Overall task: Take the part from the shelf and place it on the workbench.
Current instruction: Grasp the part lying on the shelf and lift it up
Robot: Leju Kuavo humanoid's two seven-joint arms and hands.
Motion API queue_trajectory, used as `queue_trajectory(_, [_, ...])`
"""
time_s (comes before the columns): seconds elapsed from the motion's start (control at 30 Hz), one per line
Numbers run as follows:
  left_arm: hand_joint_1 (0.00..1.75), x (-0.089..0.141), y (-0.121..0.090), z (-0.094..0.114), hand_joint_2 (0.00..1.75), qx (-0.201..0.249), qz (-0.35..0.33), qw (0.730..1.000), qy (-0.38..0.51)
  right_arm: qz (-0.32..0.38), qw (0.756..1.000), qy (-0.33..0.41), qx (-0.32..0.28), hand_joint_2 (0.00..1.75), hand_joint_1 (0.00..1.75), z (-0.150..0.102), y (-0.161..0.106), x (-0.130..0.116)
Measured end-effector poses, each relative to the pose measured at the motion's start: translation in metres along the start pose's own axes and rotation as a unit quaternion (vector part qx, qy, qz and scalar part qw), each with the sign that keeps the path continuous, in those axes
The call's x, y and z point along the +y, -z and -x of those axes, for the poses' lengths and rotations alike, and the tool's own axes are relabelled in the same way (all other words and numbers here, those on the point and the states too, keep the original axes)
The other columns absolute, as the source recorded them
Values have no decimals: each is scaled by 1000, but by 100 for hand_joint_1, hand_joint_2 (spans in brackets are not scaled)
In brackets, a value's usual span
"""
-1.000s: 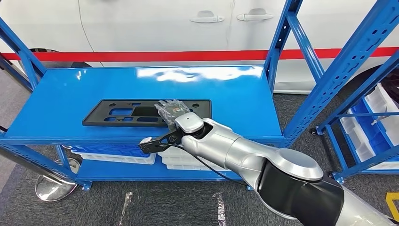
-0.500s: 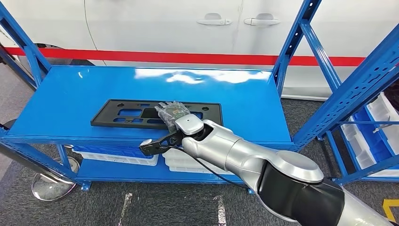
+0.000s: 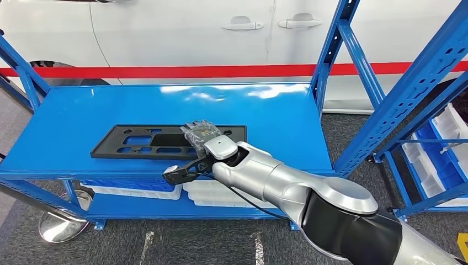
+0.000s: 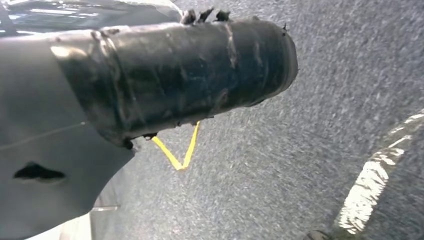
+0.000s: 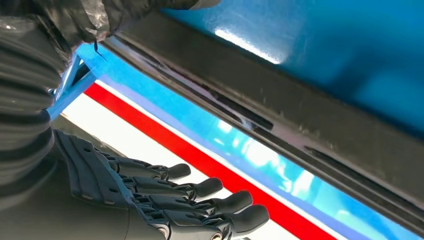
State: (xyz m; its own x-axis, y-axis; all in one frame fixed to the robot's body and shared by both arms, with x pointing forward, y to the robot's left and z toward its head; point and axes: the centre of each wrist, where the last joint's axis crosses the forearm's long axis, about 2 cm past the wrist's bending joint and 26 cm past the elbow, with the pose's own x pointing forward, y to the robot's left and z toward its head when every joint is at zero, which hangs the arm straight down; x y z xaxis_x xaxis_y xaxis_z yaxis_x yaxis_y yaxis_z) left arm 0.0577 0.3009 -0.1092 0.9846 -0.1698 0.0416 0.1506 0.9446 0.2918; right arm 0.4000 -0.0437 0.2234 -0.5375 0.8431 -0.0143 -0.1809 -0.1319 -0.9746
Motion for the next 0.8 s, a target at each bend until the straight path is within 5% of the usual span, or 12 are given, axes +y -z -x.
queue_trajectory(0.57, [0,1,0,-1,0,-6,1,1000,-5,-4,1000,1,0,175,0,1,0,3])
queue_trajectory(0.7, [0,1,0,-2,0,-7,0,1000,-7,-8,1000,-1,-1,175,124,1,0,0])
queue_trajectory(0.8, [0,1,0,-1,0,-9,0,1000,-7,-13,1000,-1,-1,175,124,0,0,1])
